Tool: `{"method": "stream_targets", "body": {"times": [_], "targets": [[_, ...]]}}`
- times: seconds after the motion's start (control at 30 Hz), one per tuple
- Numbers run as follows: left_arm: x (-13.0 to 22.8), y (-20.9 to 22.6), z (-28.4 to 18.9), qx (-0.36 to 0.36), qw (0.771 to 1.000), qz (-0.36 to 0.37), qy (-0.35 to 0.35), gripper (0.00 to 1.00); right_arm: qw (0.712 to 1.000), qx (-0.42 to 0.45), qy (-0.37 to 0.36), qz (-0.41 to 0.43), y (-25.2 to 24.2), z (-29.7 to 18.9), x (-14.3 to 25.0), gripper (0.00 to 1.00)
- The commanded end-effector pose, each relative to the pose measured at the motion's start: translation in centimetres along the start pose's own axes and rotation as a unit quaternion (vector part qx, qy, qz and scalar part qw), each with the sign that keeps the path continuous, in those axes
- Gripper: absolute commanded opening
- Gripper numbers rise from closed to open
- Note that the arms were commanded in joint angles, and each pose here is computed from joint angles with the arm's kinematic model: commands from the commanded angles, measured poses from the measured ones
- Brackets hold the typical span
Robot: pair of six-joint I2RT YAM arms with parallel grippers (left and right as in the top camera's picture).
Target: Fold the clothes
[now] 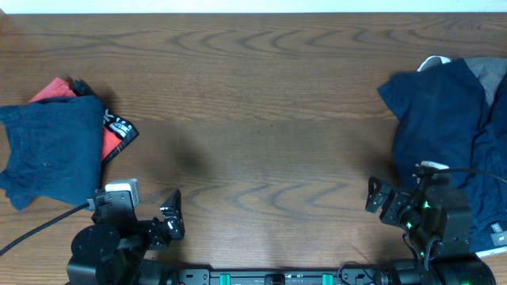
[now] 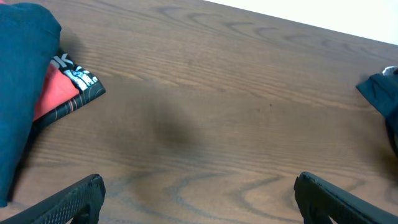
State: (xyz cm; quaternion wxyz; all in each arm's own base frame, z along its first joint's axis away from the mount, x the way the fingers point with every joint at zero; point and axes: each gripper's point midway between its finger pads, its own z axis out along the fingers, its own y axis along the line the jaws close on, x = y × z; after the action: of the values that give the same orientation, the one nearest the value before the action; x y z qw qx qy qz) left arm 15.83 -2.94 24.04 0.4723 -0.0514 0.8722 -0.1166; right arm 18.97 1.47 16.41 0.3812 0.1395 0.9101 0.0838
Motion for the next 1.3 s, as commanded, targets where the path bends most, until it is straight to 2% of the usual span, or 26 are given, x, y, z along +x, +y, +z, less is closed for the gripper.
{"method": "stream_targets", "body": {"times": [0.0,0.57,0.8,0.9,1.1,1.27], "targets": [[0.2,0.2,0.1,-0.006,1.0,-0.002,0.002,0.98,1.0,0.01,0.014,0.001,-0.4,0.1,0.9,0.99],[0.2,0.2,0.1,-0.006,1.0,-0.002,0.002,0.98,0.999,0.016,0.029,0.0,-0.7,0.0,1.6,0.99],[0.2,0.2,0.1,-0.006,1.0,-0.002,0.002,0.98,1.0,0.01,-0.003,0.0,-1.0,-1.2,1.5,0.99],[0.2,0.2,0.1,-0.006,1.0,-0.002,0.002,0.98,0.999,0.009,-0.036,-0.006,-1.2,-1.5,1.0,0.99],[0.2,0.2,0.1,-0.006,1.0,-0.002,0.002,0.98,0.986,-0.037,-0.152,-0.057,-0.2,-0.7,-0.8,0.99],[0.2,0.2,0.1,-0.006,1.0,-0.002,0.002,0.98,0.972,-0.059,-0.223,-0.051,0.1,0.8,-1.8,0.99]]}}
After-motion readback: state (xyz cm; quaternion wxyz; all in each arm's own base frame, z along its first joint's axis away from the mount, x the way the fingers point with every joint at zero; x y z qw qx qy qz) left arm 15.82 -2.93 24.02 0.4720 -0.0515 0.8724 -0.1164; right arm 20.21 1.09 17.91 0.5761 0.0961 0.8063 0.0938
